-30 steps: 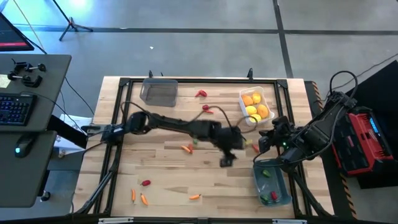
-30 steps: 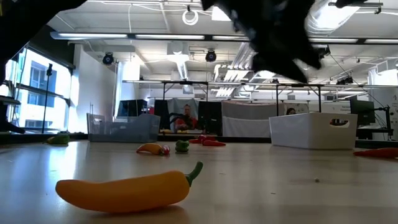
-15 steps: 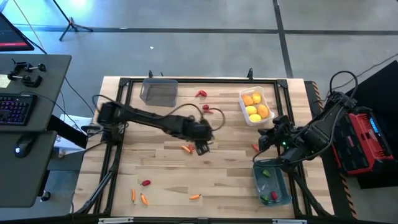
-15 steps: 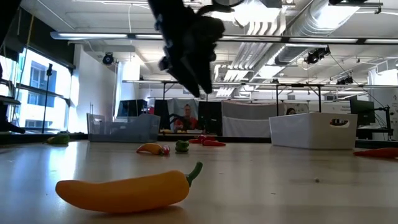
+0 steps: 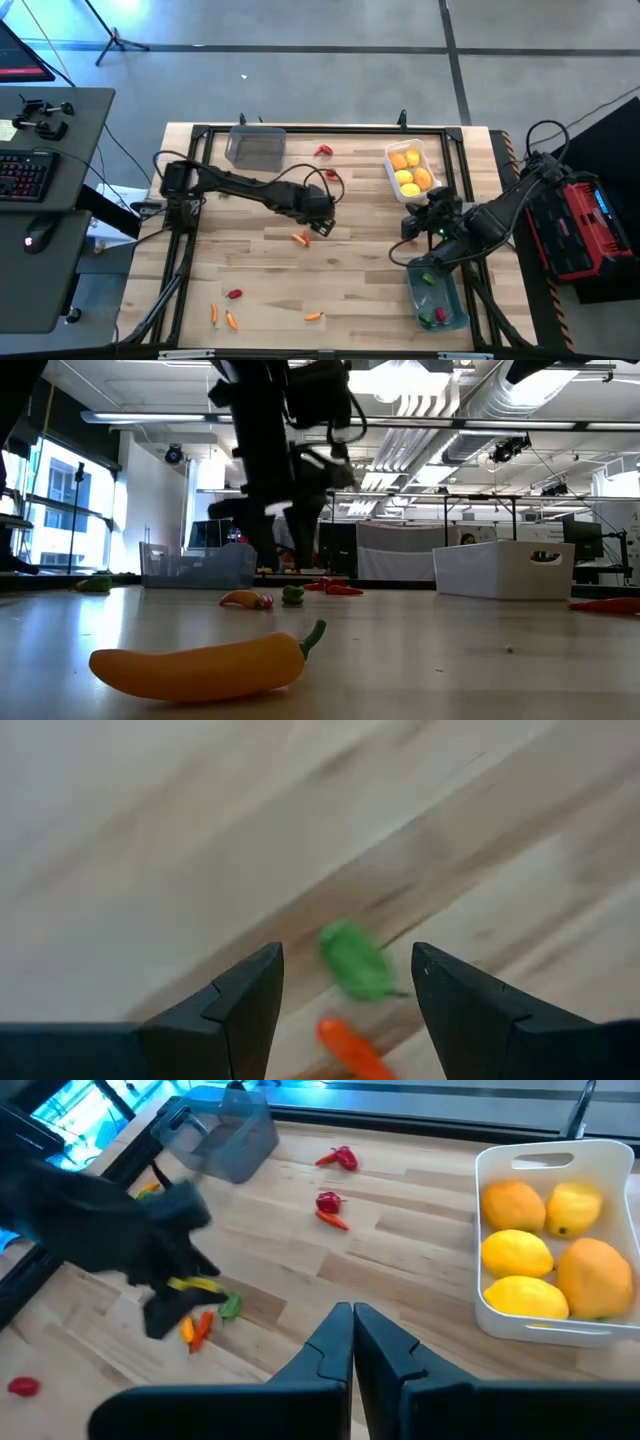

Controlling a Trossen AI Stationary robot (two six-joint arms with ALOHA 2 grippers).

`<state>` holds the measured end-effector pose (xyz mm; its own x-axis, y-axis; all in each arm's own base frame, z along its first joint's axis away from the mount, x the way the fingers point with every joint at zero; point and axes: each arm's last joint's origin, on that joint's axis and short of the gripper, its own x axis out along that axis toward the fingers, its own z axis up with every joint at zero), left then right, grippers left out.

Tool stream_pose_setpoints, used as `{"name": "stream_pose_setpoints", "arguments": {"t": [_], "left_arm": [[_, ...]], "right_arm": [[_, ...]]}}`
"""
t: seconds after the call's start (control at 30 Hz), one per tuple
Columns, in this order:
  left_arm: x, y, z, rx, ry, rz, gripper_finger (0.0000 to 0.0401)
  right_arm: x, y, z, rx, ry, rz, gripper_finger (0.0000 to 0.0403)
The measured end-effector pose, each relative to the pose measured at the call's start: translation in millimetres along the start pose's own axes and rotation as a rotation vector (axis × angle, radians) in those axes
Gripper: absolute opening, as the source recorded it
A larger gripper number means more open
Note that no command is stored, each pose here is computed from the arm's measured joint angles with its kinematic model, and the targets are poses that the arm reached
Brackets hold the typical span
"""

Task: Sort produce into baskets
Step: Put the green chili pepper into the blue bin

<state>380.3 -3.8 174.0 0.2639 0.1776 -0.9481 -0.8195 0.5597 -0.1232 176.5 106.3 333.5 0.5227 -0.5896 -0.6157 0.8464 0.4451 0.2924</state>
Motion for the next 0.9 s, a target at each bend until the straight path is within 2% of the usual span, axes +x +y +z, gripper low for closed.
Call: {"name": "stream_pose_setpoints", "arguments": {"t": [0.1,0.4,0.6,0.67,0.77,0.83,0.9], "left_arm": [[15,0,-3,-0.046,0.073,-0.003,0.0209],[37,-10,-5,-0.097,0.058,-0.031,0.0209],[42,-11,-9,-0.029,0.054,-0.015,0.0200],[42,-11,-9,-0.030,0.046,-0.004,0.0178],[41,-9,-6,-0.002,0.048,-0.007,0.0119],[41,-11,-5,0.071,0.034,-0.033,0.0069],[35,-20,-2,0.169,0.016,-0.108,0.0026]], "right_arm": [[2,0,1,0.008,-0.001,-0.005,0.0003],[2,1,1,0.019,0.001,-0.002,0.0003],[2,2,1,0.028,0.006,0.004,0.0003],[2,3,1,0.020,0.008,0.006,0.0003],[2,3,1,0.006,0.010,0.007,0.0003],[2,2,1,-0.025,0.012,0.009,0.0003],[-1,1,2,-0.050,0.015,0.020,0.0003]]}}
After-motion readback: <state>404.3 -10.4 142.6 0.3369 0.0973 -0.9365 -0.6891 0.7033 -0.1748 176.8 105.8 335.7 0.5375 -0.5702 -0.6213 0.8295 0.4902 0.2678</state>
